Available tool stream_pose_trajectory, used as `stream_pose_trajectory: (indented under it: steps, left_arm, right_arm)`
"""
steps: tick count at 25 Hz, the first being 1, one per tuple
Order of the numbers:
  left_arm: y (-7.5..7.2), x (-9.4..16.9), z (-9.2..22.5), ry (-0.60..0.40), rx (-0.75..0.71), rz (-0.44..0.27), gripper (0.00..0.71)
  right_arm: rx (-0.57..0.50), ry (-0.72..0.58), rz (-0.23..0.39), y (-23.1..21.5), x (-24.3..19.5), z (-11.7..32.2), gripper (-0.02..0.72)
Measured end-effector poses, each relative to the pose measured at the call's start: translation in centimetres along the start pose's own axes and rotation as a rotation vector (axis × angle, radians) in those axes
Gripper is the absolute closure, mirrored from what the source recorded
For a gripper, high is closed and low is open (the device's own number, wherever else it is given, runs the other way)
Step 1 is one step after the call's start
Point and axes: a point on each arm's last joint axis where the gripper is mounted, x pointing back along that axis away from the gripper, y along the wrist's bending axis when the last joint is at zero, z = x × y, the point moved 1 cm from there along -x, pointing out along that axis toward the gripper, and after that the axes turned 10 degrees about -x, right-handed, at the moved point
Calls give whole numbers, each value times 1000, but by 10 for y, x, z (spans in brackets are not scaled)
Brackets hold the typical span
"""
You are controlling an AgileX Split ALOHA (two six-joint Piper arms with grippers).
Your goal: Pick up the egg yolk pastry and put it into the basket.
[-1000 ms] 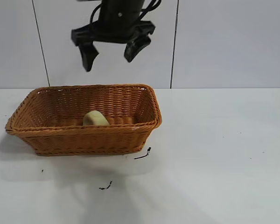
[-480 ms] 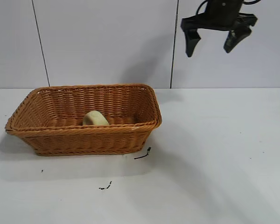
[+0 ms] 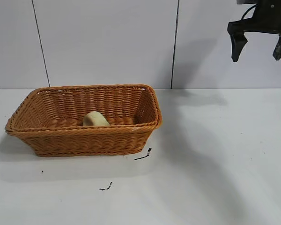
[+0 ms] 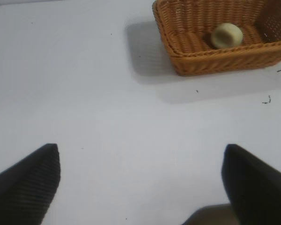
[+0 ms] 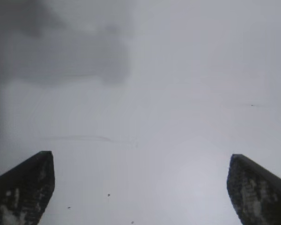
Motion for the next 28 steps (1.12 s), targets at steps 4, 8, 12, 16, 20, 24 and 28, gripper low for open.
stream_pose_trajectory:
  steps: [4,8,12,16,20,24,28]
  left_arm:
    - [0,0,0,0,0,0,14]
    - [0,0,0,0,0,0,14]
    - [0,0,0,0,0,0,14]
    - [0,0,0,0,0,0,14]
    - [0,0,0,0,0,0,14]
    - [0,0,0,0,0,0,14]
    - [0,0,0,0,0,0,14]
  right_arm:
    - [2,16,-21,-3,36,24,10]
    - [18,40,-18,-13,73,64,10]
    - [29,62,-11,-25,107,119,10]
    - [40,73,-10,-40,133,184,10]
    - [48,56,-13,-55,148,252,10]
    - [48,-40,-32,-69,150,311,10]
    - [38,-215,-90,-77,147,356,10]
